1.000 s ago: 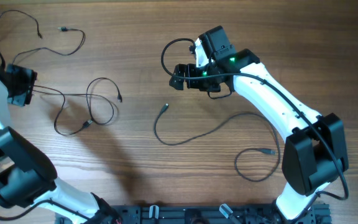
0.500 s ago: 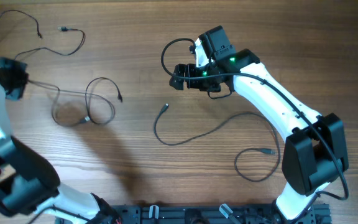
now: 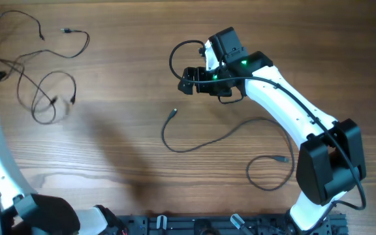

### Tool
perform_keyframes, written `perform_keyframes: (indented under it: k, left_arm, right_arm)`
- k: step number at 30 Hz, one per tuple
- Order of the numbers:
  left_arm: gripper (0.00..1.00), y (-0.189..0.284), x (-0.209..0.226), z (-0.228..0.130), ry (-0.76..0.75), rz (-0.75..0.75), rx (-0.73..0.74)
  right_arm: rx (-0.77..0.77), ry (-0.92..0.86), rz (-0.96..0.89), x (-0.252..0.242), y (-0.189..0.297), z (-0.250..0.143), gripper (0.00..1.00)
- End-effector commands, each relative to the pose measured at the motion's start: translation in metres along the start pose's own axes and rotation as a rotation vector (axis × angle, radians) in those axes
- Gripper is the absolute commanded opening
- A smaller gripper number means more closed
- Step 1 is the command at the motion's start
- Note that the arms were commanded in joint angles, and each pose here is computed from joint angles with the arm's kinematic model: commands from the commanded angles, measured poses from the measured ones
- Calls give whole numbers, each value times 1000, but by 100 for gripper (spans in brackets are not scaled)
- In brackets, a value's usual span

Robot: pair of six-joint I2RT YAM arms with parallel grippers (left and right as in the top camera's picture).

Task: Untangle cables

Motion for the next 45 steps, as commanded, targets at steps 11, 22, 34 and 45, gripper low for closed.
perform_keyframes:
  k: [11,22,34,45]
  left_arm:
    - [4,-54,95,49,205,317,-176]
    - [75,-91,125,52,73,371,-135]
    - [96,-52,42,-60,-22,-71,513]
    - [90,-54,141,-131,-215,629,488]
  right_arm:
    - [10,-9,-18,-5,-6,-3,100]
    - [11,-9,-17,-5,-6,-3,100]
    - [11,-9,-18,-5,-6,-3,100]
    - [11,-8,-18,-5,-6,-3,100]
Point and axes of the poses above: each gripper's point midway between its finger pads, its own y axis back along the fingers, its own x axis along the line the jaws close on, z = x × y, the point moved 5 cm from there along y, back along the fingers, and after that the axes turned 2 degrees about -y, right-handed, at the moved point
